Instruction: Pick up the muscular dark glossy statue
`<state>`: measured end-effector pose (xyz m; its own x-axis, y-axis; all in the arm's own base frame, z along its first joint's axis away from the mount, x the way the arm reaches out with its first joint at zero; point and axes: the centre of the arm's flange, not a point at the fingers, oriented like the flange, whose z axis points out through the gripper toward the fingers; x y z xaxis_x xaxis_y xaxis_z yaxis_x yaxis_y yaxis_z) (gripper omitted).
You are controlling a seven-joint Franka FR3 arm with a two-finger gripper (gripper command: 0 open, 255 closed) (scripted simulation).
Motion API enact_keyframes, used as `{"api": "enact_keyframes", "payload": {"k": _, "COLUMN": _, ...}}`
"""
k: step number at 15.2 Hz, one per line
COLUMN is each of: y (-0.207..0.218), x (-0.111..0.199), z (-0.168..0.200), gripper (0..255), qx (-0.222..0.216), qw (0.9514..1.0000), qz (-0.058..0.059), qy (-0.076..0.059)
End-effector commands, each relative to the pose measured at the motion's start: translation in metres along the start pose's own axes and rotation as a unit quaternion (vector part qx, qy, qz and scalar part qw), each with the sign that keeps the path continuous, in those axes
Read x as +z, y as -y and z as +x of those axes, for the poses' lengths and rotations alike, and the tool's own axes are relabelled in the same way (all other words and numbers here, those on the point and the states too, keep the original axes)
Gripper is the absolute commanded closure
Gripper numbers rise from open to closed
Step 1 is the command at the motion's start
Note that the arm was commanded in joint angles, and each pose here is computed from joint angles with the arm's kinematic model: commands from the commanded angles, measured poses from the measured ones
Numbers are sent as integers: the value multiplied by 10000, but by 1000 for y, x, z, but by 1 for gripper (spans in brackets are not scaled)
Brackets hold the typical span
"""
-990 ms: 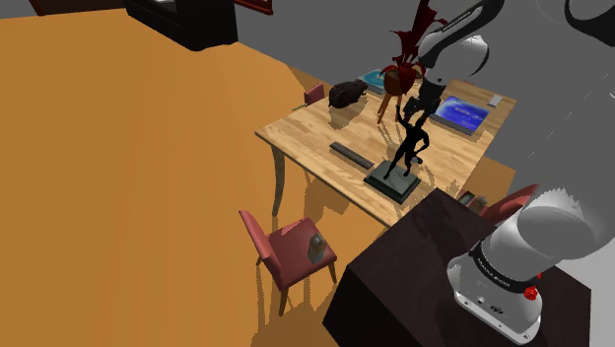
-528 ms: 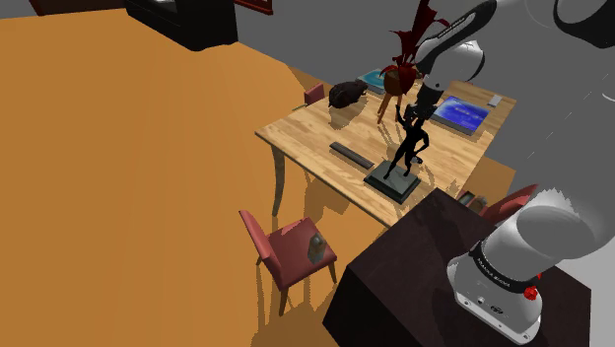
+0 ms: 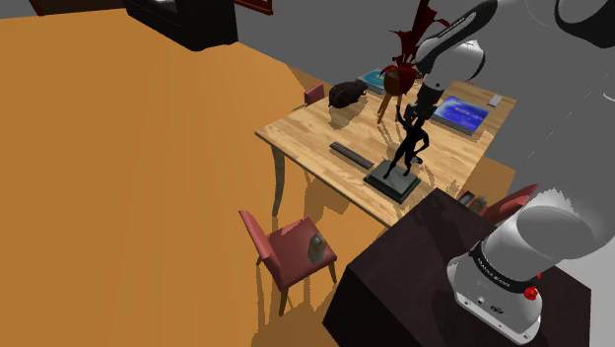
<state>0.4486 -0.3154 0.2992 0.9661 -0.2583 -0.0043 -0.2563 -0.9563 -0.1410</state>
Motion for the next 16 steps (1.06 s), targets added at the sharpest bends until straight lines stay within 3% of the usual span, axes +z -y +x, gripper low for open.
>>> {"api": "enact_keyframes", "payload": {"k": 1, "y": 1, "x": -8, "z": 0, "gripper": 255, "qx": 1, "qw": 10000, "qz": 0, "qy": 1}}
{"api": "enact_keyframes", "payload": {"k": 16, "y": 11, "x": -77, "z": 0, "gripper": 255, "qx": 1, "qw": 10000, "qz": 0, "qy": 1}}
